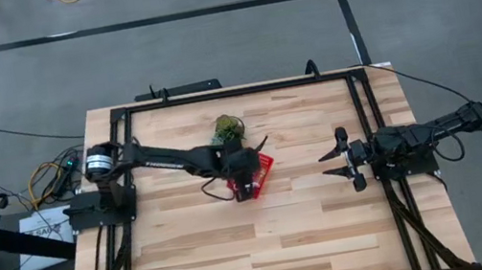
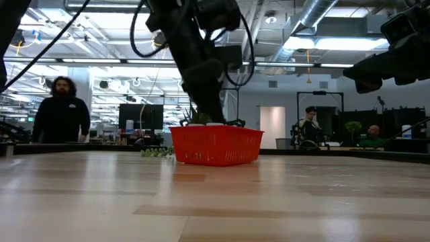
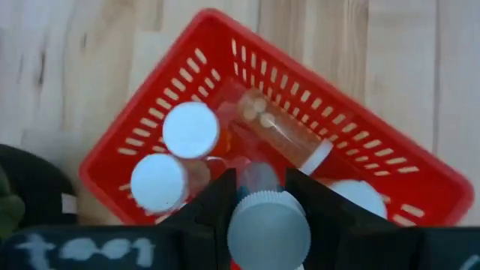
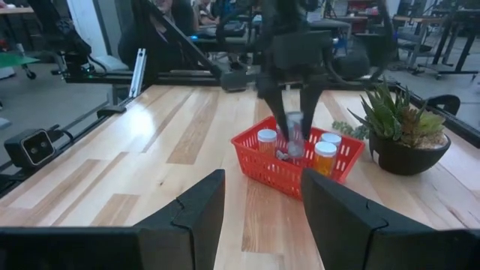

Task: Pick and place pill bottles into a basket
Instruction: Put the blue pill bottle into the red bin

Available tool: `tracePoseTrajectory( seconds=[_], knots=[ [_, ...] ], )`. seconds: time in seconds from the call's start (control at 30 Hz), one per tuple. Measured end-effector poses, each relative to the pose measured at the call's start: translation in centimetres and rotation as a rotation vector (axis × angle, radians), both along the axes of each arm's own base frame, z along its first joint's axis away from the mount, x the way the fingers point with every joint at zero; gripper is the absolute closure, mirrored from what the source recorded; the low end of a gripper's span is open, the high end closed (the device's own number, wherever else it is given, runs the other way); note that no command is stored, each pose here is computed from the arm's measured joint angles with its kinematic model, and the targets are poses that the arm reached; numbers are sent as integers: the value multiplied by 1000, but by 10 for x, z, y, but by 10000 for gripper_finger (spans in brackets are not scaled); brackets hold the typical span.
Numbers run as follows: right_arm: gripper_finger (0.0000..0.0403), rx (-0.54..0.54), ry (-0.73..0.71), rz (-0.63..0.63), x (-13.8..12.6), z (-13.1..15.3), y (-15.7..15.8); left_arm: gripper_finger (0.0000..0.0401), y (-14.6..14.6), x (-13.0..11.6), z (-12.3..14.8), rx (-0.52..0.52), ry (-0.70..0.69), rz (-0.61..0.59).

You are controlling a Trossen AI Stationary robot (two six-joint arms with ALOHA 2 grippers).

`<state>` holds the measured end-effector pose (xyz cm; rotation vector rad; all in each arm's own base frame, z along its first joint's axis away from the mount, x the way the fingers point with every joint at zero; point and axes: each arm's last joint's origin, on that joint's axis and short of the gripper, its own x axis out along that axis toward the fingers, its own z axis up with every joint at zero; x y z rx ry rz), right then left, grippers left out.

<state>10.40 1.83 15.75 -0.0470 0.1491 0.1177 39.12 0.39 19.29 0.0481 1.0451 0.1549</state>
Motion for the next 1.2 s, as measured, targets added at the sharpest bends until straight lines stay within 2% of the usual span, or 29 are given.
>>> tracePoseTrajectory(
  seconds=[0.17,0.43,0.7,1.2],
  knots=[
    [234,0,-1,1,0,0,0,308,5,3,-10,-44,19,-18],
    [234,0,-1,1,0,0,0,308,9,2,-7,-102,45,-33],
    [234,0,1,3,0,0,0,308,9,-7,-7,-105,168,-26],
    [234,0,1,2,0,0,0,274,10,-3,-5,-62,123,-5]
  ],
)
